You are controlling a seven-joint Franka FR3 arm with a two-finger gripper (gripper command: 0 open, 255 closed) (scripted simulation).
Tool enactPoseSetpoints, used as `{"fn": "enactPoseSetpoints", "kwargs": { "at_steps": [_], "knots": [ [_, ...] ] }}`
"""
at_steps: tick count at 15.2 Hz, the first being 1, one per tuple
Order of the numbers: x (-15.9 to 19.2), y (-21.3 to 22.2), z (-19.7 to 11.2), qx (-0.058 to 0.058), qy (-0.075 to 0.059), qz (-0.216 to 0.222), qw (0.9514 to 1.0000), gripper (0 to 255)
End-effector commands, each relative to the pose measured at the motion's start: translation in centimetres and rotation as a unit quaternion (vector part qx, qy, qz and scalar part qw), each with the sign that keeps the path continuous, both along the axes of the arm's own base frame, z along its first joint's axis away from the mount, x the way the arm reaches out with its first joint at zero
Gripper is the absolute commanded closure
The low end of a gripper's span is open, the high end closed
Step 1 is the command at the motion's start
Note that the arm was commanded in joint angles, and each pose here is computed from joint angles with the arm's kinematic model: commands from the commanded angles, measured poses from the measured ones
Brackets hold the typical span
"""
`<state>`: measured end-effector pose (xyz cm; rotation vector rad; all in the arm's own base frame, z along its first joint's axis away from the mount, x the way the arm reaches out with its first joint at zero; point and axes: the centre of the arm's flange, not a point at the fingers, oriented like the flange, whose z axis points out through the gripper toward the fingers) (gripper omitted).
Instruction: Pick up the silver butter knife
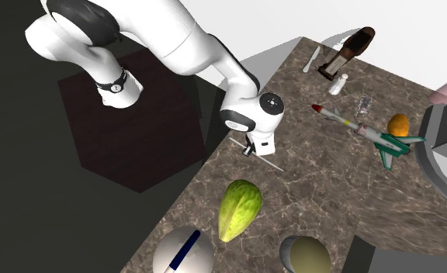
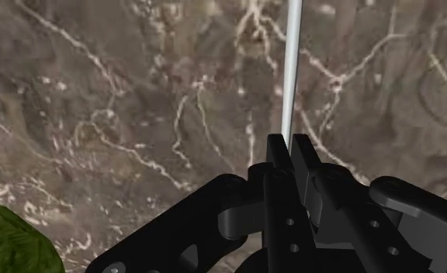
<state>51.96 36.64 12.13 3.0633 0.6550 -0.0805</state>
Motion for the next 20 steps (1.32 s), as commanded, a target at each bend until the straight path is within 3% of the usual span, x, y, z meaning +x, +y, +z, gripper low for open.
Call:
{"fn": "enactPoseSetpoints", "kwargs": {
  "at_steps": [1,20],
  "knots": [
    [0.0,0.0,0.0,0.000,0.000,0.000,1.0000,255],
    [0.0,0.0,7.9,0.000,0.000,0.000,1.0000,255]
  ]
}}
